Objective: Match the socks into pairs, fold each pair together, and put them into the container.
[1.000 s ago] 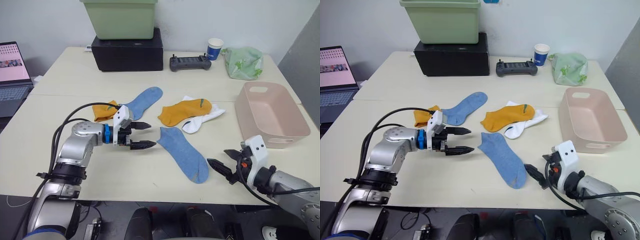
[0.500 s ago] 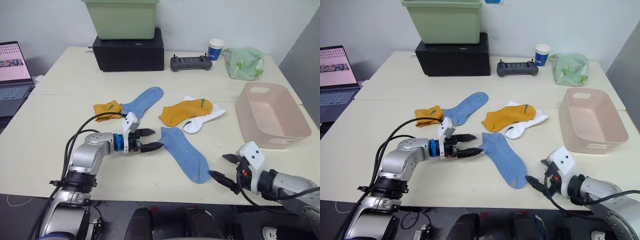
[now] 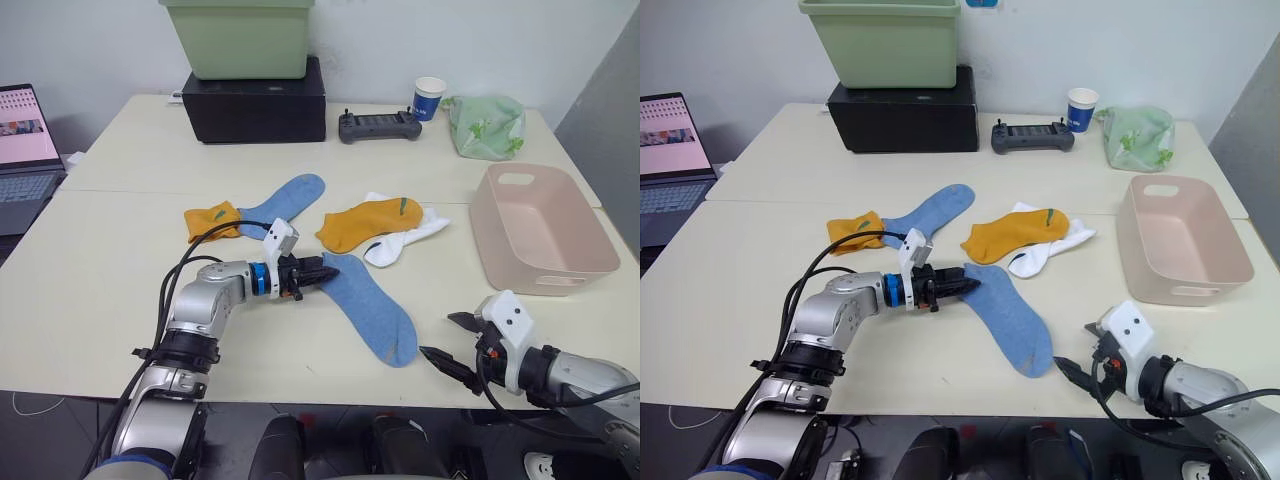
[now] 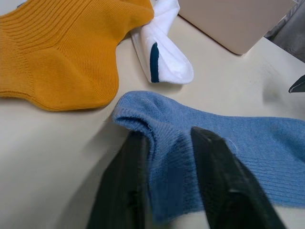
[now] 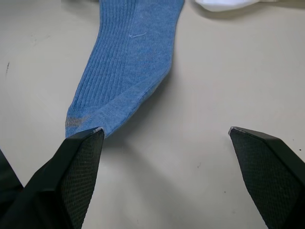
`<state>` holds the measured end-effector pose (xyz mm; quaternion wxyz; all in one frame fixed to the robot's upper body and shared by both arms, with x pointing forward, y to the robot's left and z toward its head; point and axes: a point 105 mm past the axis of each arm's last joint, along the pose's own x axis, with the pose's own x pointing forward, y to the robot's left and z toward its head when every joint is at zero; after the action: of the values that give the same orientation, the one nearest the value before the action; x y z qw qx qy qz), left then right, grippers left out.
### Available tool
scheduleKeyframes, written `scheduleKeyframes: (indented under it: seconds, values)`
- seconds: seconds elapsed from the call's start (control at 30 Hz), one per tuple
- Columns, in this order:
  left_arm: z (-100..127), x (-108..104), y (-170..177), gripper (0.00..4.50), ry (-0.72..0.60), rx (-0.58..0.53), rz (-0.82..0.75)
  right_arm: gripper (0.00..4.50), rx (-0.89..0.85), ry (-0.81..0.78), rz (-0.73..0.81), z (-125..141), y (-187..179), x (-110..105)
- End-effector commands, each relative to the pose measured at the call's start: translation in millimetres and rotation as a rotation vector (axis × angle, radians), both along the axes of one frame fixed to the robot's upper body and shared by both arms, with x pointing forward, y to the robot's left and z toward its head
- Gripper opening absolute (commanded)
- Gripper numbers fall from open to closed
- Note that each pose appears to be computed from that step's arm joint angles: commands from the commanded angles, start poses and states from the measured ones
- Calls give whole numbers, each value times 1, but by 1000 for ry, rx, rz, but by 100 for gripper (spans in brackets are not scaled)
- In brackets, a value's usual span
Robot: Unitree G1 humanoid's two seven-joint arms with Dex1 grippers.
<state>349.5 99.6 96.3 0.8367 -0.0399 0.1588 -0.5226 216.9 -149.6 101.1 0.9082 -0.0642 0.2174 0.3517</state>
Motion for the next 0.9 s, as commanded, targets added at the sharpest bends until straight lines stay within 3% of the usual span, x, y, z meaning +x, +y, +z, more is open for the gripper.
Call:
scheduleKeyframes:
  seconds: [0.03, 0.13, 0.23, 0.37, 0.6, 0.77, 0.9]
  values:
    - [13, 0, -8, 11, -47, -17, -43, 450, 102, 43, 5, 3, 15, 1]
    - [14, -1, -9, 2, -52, -18, -51, 450, 81, 101, -23, -9, 18, 5]
    - [15, -1, -10, 0, -59, -19, -54, 387, 68, 131, -15, -15, 23, 6]
    - [18, -2, -11, 0, -77, -25, -63, 239, 74, 135, 49, -13, 34, 1]
    - [50, -3, -21, 0, -165, -57, -178, 12, 199, 161, 189, 8, 63, -15]
    - [64, 0, -31, 0, -201, -62, -253, 5, 241, 171, 217, 13, 79, -11]
    - [68, 11, -54, 0, -240, -42, -339, 5, 318, 174, 215, 14, 114, 13]
